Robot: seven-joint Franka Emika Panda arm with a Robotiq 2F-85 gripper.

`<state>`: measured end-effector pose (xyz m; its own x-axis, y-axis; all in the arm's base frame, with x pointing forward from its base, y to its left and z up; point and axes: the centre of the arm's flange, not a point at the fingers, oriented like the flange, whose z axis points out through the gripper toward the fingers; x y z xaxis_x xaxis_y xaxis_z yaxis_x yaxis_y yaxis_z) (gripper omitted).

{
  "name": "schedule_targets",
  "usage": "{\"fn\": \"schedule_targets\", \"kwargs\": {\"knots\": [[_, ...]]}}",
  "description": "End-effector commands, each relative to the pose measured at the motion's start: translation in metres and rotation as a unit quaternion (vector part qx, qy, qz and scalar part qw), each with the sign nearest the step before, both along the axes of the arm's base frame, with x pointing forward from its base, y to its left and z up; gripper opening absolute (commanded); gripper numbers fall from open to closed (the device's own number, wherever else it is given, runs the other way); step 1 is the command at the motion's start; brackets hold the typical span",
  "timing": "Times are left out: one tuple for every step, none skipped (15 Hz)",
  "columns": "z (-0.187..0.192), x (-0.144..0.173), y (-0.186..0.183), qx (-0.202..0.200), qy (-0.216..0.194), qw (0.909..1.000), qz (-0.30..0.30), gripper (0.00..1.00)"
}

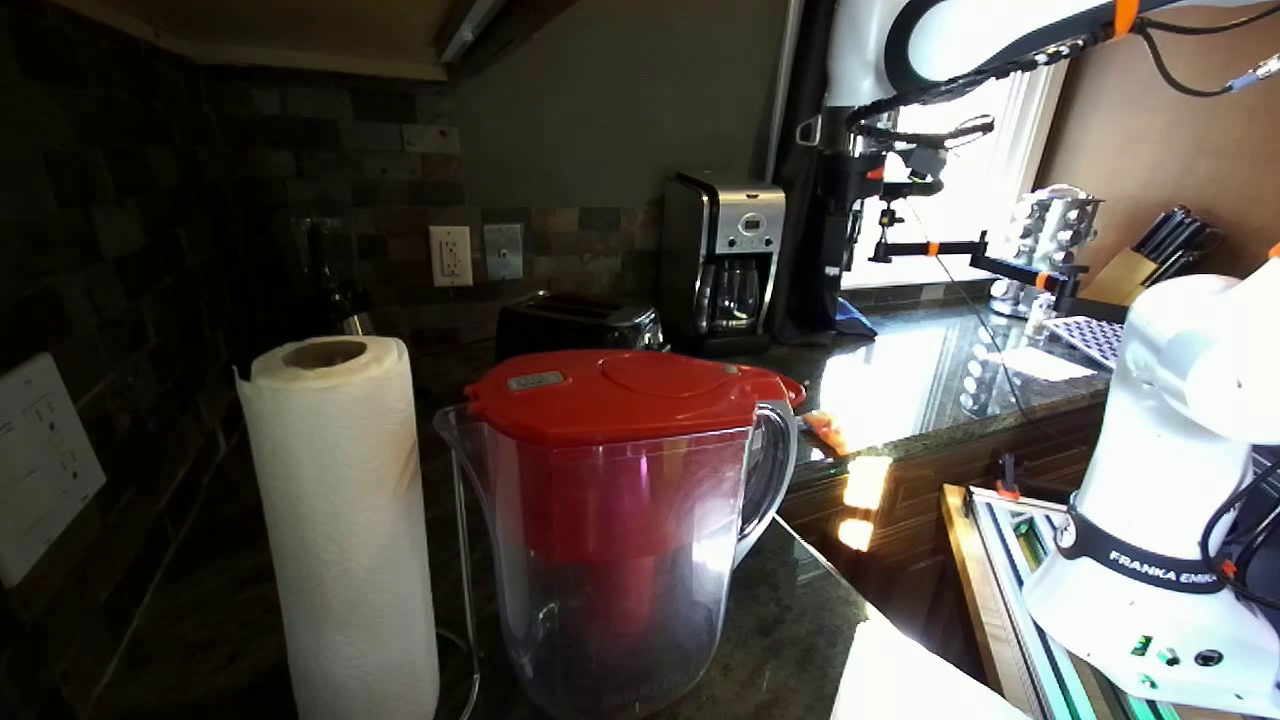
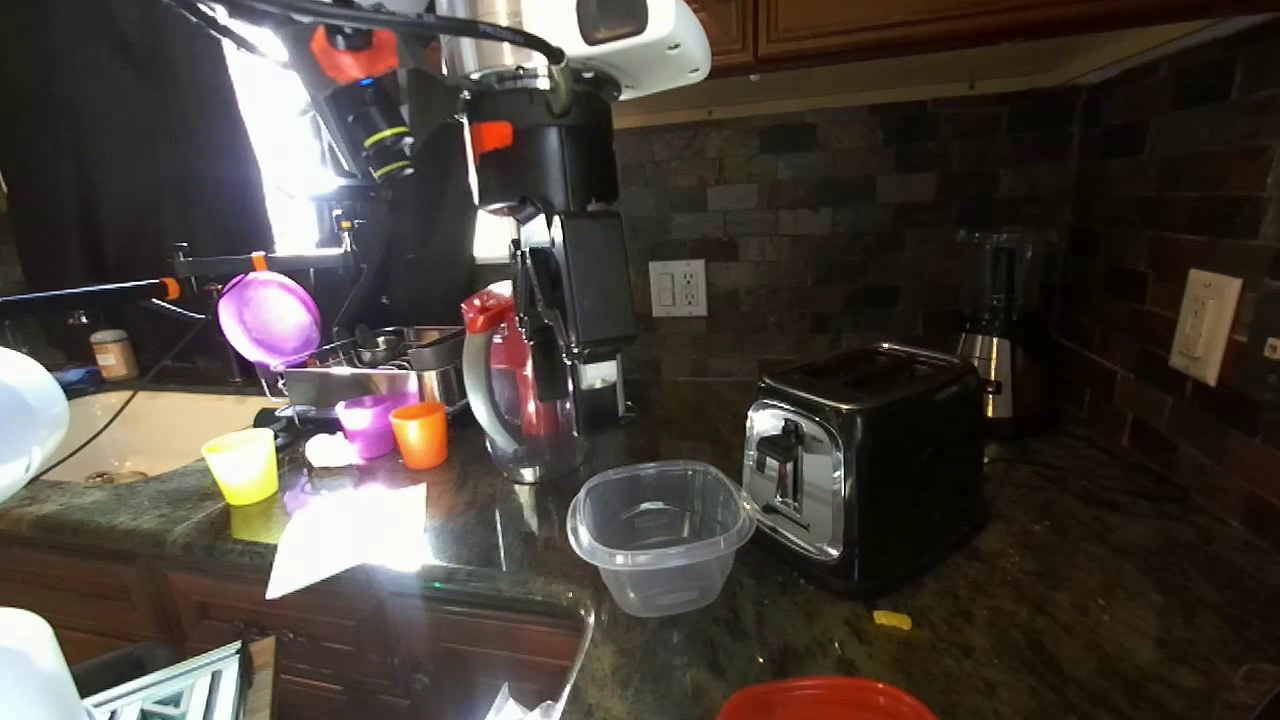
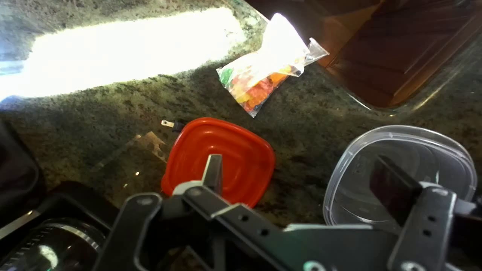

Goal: Remove the lid from the top of the bowl, then remove the plastic from inside the bowl

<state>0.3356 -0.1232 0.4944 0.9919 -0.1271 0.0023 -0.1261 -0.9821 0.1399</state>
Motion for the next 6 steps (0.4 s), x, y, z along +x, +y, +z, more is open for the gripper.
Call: {"fn": "schedule_targets", "kwargs": {"knots": [[0.0012, -0.0003, 0.0009, 0.0, -0.002, 1.0, 0.002, 1.0], [0.0017, -0.0005, 0.0012, 0.0, -0.002, 1.0, 0.003, 1.0], [0.0018, -0.0005, 0.0011, 0.0, -0.003, 1.0, 0.003, 1.0], [0.0018, -0.0006, 0.0011, 0.0, -0.003, 1.0, 0.003, 1.0], [0.0017, -0.0006, 0.001, 0.001, -0.002, 1.0, 0.003, 1.0], [0.0017, -0.0006, 0.001, 0.001, -0.002, 1.0, 0.003, 1.0]]}}
